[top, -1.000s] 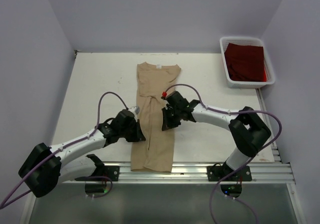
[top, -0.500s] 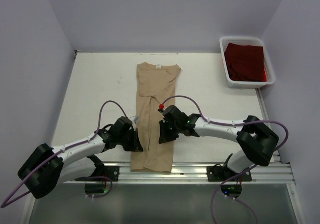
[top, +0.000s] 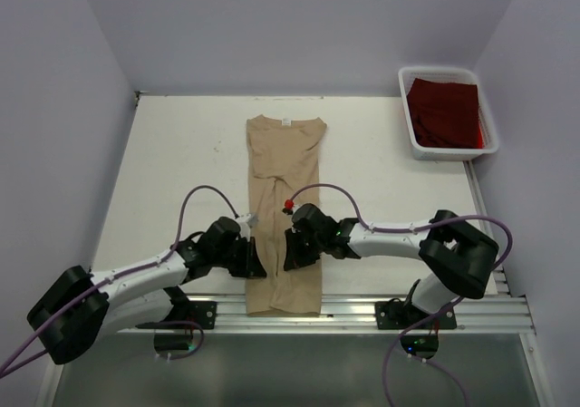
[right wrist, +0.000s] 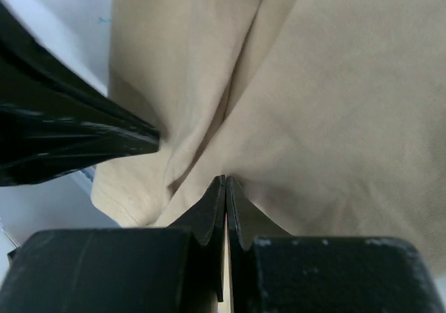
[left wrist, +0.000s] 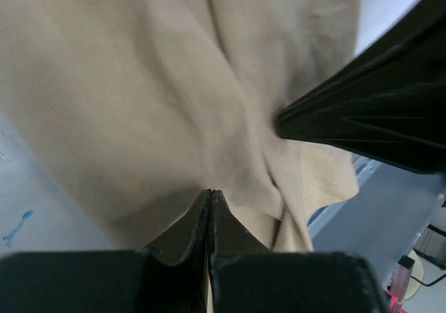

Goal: Fold and stack the t-shirts
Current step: Fold the tshirt

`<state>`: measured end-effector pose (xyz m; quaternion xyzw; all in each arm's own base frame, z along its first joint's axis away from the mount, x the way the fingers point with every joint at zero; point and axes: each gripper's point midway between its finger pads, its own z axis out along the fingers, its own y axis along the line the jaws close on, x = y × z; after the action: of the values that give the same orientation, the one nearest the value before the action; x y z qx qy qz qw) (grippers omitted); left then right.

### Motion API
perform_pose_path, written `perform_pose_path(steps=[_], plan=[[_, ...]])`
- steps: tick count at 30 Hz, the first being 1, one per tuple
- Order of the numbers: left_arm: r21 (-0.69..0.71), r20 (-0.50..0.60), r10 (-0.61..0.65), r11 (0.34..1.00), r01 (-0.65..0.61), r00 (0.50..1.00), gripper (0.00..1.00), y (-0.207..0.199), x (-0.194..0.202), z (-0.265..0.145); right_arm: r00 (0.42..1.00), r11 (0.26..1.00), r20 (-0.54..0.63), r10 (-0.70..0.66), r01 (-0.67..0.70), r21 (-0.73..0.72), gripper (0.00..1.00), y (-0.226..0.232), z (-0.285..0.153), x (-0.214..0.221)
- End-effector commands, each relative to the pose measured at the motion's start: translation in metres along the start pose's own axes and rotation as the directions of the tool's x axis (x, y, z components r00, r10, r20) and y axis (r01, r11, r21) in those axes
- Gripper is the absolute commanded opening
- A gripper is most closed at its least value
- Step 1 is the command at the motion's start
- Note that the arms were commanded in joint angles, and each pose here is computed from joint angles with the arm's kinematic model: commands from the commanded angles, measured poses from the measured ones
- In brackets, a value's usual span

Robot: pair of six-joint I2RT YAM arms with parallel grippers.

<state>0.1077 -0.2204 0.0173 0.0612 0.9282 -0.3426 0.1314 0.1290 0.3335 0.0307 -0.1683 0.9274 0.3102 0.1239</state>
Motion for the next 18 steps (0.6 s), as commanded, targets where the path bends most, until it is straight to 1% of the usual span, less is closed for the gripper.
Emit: perform_pose_path(steps=[1,3,4,7,8,10,12,13,14,18], plan=[[0.028,0.112,0.054,0.998,-0.057,0.992,0.00,-0.018,-0.023,-0.016,1.000,0.999,0.024,-0.005,0.006,-0.032,0.00,0.007,0.004,0.000],[0.049,0.158,0.064,0.996,-0.072,0.985,0.00,-0.028,-0.033,-0.024,1.000,0.999,0.022,-0.004,0.005,-0.033,0.00,0.006,0.003,0.003],[0.054,0.164,0.066,0.996,-0.075,0.984,0.00,-0.031,-0.035,-0.025,1.000,1.000,0.019,-0.007,0.007,-0.030,0.00,0.005,0.003,0.004],[0.060,0.133,0.070,0.995,-0.078,0.989,0.00,-0.029,-0.032,-0.015,1.000,1.000,0.015,-0.016,0.017,-0.018,0.00,0.004,0.002,0.005],[0.044,0.096,0.060,0.997,-0.064,0.994,0.00,-0.021,-0.025,-0.007,1.000,1.000,0.013,-0.018,0.018,-0.012,0.00,0.003,0.002,0.005],[0.097,0.094,0.061,0.993,-0.070,0.994,0.00,-0.028,-0.026,0.001,1.000,1.000,0.002,-0.031,0.031,0.007,0.00,-0.001,0.003,0.006],[0.104,0.051,0.041,0.994,-0.046,0.998,0.00,-0.023,-0.017,0.011,0.999,0.999,0.001,-0.039,0.039,0.012,0.00,0.000,0.004,0.004],[0.117,0.062,0.046,0.992,-0.053,0.997,0.00,-0.025,-0.020,0.013,0.999,0.999,-0.005,-0.042,0.042,0.016,0.00,-0.001,0.005,0.005],[0.106,0.038,0.044,0.993,-0.048,0.998,0.00,-0.022,-0.015,0.018,0.999,0.999,-0.007,-0.042,0.042,0.016,0.00,-0.001,0.005,0.005],[0.112,0.021,0.053,0.992,-0.055,0.998,0.00,-0.023,-0.013,0.026,0.999,0.999,-0.004,-0.051,0.051,0.001,0.00,0.004,0.004,0.002]])
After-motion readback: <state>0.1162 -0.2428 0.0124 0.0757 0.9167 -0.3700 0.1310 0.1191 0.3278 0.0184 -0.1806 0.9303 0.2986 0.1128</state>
